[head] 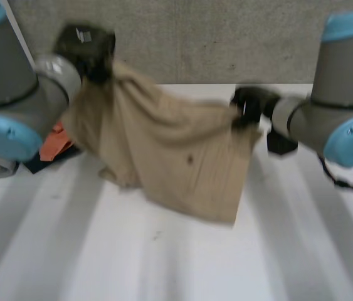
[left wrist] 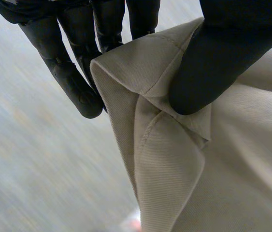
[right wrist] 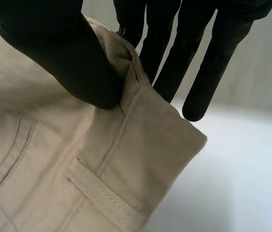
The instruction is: Fold the laundry.
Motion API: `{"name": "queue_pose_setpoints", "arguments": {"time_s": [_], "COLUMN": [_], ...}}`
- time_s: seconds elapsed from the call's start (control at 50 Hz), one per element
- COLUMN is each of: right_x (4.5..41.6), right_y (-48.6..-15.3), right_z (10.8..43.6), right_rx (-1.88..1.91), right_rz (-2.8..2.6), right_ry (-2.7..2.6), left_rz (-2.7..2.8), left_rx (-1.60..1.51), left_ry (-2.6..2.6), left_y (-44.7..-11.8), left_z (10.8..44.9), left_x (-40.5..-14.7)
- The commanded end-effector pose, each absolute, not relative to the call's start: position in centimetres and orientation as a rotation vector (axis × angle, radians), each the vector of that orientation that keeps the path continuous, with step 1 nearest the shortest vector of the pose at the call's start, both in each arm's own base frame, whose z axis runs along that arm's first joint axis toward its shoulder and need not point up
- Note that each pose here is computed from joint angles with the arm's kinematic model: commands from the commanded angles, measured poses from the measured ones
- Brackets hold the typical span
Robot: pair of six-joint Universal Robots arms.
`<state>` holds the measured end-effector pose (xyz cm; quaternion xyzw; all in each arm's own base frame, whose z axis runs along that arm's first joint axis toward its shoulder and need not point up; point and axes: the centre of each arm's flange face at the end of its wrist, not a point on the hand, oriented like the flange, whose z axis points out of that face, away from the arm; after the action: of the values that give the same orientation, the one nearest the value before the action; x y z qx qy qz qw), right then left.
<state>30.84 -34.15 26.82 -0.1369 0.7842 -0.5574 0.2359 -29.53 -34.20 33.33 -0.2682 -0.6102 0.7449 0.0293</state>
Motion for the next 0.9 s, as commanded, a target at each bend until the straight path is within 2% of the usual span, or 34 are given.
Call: {"name": "queue_pose_setpoints", "arguments": {"time_s": [0.02,0.04,0.08,0.12,0.22,0.34,0.36,0.42,0.48,0.54,0.62,0.7,0.82,0.9], "right_x": [31.1,31.0,30.7,30.8,31.2,31.8,32.0,32.0,31.6,31.2,30.4,29.5,26.5,24.6], "right_y": [-35.7,-35.3,-34.7,-33.9,-32.8,-32.3,-32.0,-31.8,-31.9,-31.1,-29.1,-27.0,-21.9,-19.8], "right_z": [38.5,40.8,43.4,44.4,43.3,37.4,35.2,31.8,25.7,21.2,18.2,18.2,23.1,24.2], "right_rx": [-0.293,-0.282,-0.289,-0.338,-0.501,-0.723,-0.783,-0.872,-1.005,-1.121,-1.281,-1.375,-1.554,-1.701], "right_rz": [-2.1,-2.206,-2.329,-2.379,-2.376,-2.214,-2.154,-2.073,-1.951,-1.823,-1.661,-1.529,-1.364,-1.23], "right_ry": [1.604,1.469,1.312,1.26,1.303,1.499,1.555,1.632,1.784,1.913,2.03,2.102,2.23,2.28], "left_rz": [2.717,2.771,2.823,2.85,2.787,2.551,2.482,2.37,2.173,2.045,1.951,1.882,1.635,1.424], "left_rx": [-0.562,-0.483,-0.361,-0.262,-0.257,-0.406,-0.453,-0.516,-0.616,-0.682,-0.779,-0.885,-1.053,-1.15], "left_ry": [-1.322,-1.199,-1.088,-1.04,-1.162,-1.491,-1.585,-1.714,-1.914,-2.058,-2.18,-2.247,-2.392,-2.475], "left_y": [-34.9,-34.4,-33.9,-33.6,-34.0,-33.8,-33.5,-32.8,-31.2,-30.0,-28.6,-26.8,-21.5,-18.6], "left_z": [44.5,46.6,48.6,49.7,47.5,39.7,37.1,33.1,26.7,22.4,19.6,19.4,21.4,21.7], "left_x": [-29.4,-29.2,-28.4,-27.4,-26.8,-27.1,-27.1,-27.2,-27.2,-26.9,-26.3,-25.9,-24.3,-23.4]}}
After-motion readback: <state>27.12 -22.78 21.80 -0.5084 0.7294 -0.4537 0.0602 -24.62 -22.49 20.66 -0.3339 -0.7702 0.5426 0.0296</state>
